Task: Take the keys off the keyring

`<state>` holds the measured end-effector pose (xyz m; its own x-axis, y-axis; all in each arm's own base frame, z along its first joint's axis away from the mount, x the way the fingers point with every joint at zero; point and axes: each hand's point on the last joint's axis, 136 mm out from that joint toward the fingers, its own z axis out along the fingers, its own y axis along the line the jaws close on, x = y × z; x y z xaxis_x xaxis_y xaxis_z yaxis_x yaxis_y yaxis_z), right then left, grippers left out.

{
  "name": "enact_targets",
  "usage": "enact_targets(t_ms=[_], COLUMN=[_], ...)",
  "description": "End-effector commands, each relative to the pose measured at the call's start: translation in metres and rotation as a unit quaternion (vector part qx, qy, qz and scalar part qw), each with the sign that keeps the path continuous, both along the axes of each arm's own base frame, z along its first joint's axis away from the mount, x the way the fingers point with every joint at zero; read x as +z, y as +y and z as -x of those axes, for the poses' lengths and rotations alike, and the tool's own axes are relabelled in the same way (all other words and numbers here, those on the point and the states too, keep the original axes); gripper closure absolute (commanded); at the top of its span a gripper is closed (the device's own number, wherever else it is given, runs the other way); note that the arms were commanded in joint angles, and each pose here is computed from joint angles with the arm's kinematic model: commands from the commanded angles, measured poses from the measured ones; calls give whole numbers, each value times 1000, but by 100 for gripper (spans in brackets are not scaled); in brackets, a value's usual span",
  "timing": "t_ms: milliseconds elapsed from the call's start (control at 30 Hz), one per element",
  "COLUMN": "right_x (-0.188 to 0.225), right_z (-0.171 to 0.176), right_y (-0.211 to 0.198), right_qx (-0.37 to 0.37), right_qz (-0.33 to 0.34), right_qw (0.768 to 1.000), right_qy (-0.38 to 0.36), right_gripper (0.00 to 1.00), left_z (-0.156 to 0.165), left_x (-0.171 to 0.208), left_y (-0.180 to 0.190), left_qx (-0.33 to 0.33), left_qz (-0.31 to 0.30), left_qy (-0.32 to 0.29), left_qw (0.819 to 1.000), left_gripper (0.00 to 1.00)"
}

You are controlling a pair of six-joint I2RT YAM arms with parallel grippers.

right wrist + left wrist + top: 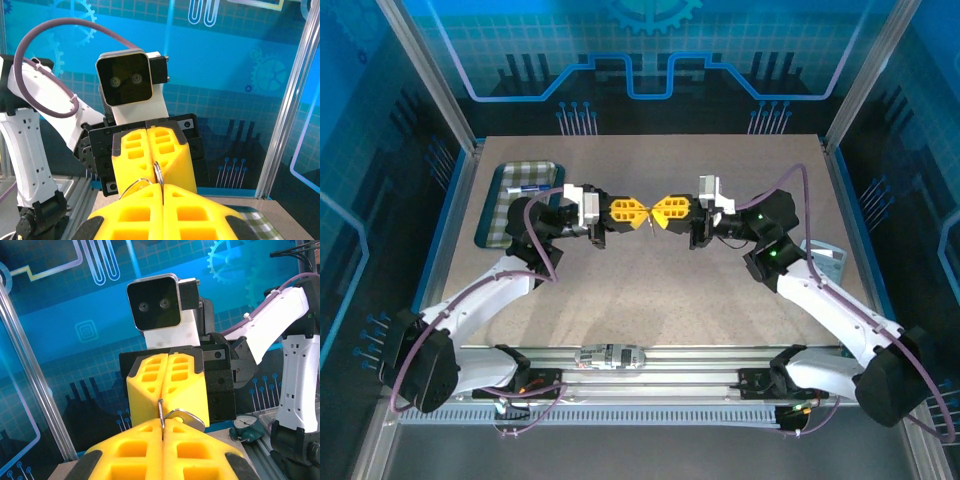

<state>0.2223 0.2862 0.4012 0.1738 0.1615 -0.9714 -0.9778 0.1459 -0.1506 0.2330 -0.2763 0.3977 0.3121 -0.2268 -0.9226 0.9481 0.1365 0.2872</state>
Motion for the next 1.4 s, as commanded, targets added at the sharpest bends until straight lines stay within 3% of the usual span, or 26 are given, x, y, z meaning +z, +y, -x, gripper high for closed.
enact_targets(t_ms=[0, 33, 267, 433, 633, 800, 1000, 1367], right_x=[11, 10, 1, -17, -51, -71, -90, -93], right_z=[8, 7, -4, -16, -35, -33, -17, -2], right_y=[1, 1, -3, -6, -10, -6, -1, 12], right_qx=[-1, -6, -43, -75, -108, -96, -61, -22], right_qz=[7, 12, 62, 131, 238, 319, 400, 428], right_qw=[1000, 1000, 997, 988, 965, 942, 913, 902], right_qy=[-24, -22, -19, -7, 25, 48, 60, 54], right_gripper=[99, 99, 100, 100, 100, 100, 100, 100], left_z=[-3, -5, -16, -20, -21, -11, -15, -9], left_x=[-8, -8, -15, -20, -34, -54, -77, -88], left_y=[-1, 0, 11, 29, 39, 35, 33, 25], left_qx=[11, 17, 67, 100, 136, 104, 99, 71], left_qz=[2, 4, -1, -19, -111, -190, -227, -257], left_qy=[13, 17, 56, 108, 195, 221, 234, 209], left_qw=[1000, 1000, 996, 989, 965, 951, 940, 941], left_gripper=[89, 82, 65, 61, 58, 62, 60, 62])
